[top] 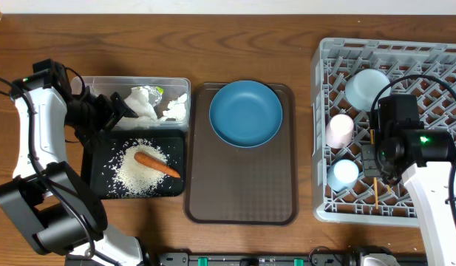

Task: Sort waste into correct bins and load items into the dishwasher rack
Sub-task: 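Lower the chopstick upright into the rack slots beside the cups, then open the right gripper and lift it off the chopstick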

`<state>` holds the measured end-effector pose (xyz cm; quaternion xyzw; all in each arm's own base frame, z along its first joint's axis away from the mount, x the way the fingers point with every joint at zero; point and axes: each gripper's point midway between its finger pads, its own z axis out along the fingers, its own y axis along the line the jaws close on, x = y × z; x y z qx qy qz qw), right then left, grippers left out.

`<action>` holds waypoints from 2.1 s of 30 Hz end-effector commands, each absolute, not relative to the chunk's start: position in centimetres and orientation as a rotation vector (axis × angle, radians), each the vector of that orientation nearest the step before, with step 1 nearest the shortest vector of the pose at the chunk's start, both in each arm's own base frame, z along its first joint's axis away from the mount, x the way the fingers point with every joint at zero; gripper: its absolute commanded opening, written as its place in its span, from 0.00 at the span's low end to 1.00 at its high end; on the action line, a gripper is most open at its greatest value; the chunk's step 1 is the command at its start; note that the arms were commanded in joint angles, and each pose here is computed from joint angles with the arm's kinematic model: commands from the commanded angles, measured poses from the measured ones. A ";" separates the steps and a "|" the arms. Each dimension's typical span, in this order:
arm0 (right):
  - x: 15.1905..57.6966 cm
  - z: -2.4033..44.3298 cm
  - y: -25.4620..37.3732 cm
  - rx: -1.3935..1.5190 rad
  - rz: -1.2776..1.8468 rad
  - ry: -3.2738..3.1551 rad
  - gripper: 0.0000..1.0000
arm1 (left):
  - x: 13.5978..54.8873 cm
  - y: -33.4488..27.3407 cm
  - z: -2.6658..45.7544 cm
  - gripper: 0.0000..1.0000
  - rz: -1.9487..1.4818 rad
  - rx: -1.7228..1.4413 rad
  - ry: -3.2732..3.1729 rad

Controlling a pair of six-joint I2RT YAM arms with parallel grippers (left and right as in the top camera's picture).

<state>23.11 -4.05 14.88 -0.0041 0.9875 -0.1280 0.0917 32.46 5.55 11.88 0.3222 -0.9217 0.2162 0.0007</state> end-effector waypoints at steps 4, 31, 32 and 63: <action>23.5 13.8 -4.5 0.030 -0.376 2.970 0.01 | 32.6 5.9 12.8 0.98 0.668 1.008 -2.928; 24.6 13.5 -1.4 0.028 -0.102 2.974 0.54 | 32.6 5.9 12.8 0.98 0.668 1.008 -2.928; 24.8 13.9 -1.0 0.025 -0.069 2.957 0.55 | 32.6 5.9 12.8 0.98 0.668 1.008 -2.928; 26.5 19.0 3.1 -0.044 0.265 2.678 0.99 | 32.6 5.9 12.8 0.98 0.668 1.008 -2.928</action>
